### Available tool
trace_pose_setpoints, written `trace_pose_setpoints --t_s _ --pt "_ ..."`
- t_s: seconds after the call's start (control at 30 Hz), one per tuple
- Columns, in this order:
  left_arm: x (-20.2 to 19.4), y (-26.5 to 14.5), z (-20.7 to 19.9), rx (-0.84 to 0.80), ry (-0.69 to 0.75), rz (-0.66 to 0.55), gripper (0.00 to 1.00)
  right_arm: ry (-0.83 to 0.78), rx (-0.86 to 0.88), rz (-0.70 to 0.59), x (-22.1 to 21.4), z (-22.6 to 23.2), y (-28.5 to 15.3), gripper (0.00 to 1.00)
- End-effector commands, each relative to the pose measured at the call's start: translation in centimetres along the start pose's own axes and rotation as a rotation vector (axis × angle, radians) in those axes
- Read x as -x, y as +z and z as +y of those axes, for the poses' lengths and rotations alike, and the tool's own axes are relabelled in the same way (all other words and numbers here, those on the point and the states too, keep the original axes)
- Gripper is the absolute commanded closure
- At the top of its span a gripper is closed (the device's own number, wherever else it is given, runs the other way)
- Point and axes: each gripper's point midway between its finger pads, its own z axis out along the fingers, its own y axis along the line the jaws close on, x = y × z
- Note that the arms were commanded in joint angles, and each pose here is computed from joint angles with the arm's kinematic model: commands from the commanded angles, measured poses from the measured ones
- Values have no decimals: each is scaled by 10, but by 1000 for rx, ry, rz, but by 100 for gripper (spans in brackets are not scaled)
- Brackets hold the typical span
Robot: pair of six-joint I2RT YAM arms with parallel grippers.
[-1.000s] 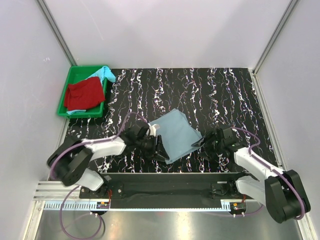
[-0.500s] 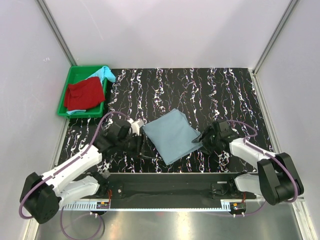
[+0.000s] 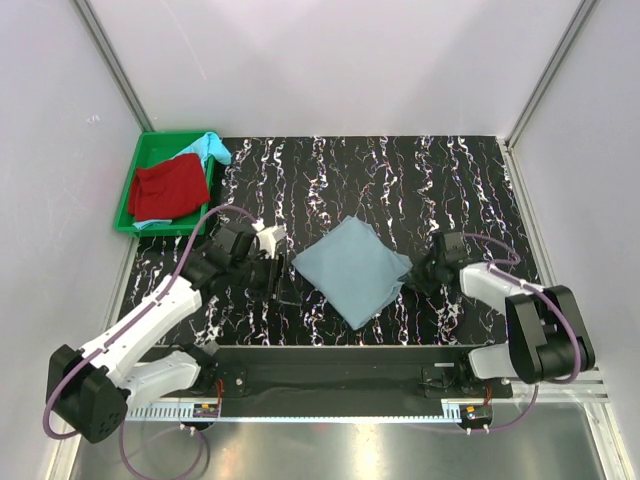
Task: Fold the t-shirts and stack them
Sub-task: Neatly place the folded tshirt to the corner
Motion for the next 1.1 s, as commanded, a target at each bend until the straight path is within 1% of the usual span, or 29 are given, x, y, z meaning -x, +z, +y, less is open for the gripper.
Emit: trace_pose_setpoints --t_s 0.0,0.07,0.1,0.17,0.2,0.23,0.27,0.3,0.33,0.37,0.4,0.43,0.47,0.5,0.53,0.57,0.6,0.67,0.7,0.73,0.77,0.8,0.83,0.87,0.9,0.93,0.97,1.0,1.07 --pt "14 -6 -5 -1 119 -27 50 -61 -77 -134 54 3 -4 100" --pt "19 -4 8 21 123 -32 50 -117 -146 -138 72 -5 -1 100" --pt "20 0 11 12 117 -27 51 -124 -128 -184 99 9 -7 100" --pt "21 4 25 16 76 -30 51 -192 -180 -188 123 4 1 100" --pt "24 6 25 -6 71 -42 51 -209 -162 -236 152 22 -3 100" --pt "25 8 29 -8 47 -45 51 -219 -175 -252 170 23 -3 100" --pt "24 10 30 -11 40 -41 51 -257 -210 -230 180 16 11 100" --pt "25 10 28 -19 43 -45 51 -274 -197 -291 211 35 6 100" --pt "27 10 28 -20 32 -48 51 -271 -211 -305 229 33 7 100" --pt "28 11 28 -23 31 -52 51 -288 -237 -284 241 26 21 100" --pt "30 12 27 -26 34 -57 51 -307 -201 -336 270 49 14 100" --pt "31 13 29 -23 29 -58 51 -309 -215 -342 286 47 13 100" --pt "30 16 32 -19 20 -44 52 -343 -242 -313 294 39 27 100" --pt "32 18 33 -19 18 -43 52 -371 -217 -366 321 60 18 100" --pt "33 20 34 -18 14 -40 52 -390 -237 -362 330 59 19 100" --pt "32 24 37 -12 4 -28 52 -434 -265 -341 338 51 33 100" --pt "35 25 37 -16 7 -34 52 -466 -250 -390 358 67 25 100" --pt "38 29 40 -13 -2 -34 53 -536 -297 -389 374 59 37 100" --pt "40 34 42 -11 -10 -28 53 -567 -286 -433 391 72 31 100" --pt "41 35 43 -11 -20 -26 53 -585 -298 -445 399 72 31 100" --pt "44 37 43 -12 -22 -26 53 -622 -317 -431 405 65 43 100" --pt "44 42 46 -9 -33 -12 53 -635 -306 -481 423 76 33 100" --pt "46 43 47 -8 -36 -11 53 -649 -297 -480 429 78 35 100" --pt "49 44 46 -10 -31 -13 54 -660 -305 -455 433 69 52 100" --pt "50 47 49 -2 -32 -7 54 -689 -299 -497 450 80 38 100" --pt "51 48 50 2 -32 -8 54 -703 -293 -505 456 83 39 100" --pt "53 49 50 6 -31 -11 54 -700 -293 -501 462 75 50 100" --pt "54 50 53 14 -34 -13 54 -691 -275 -541 474 82 42 100" --pt "55 54 55 19 -46 -3 54 -664 -261 -581 492 76 39 100"
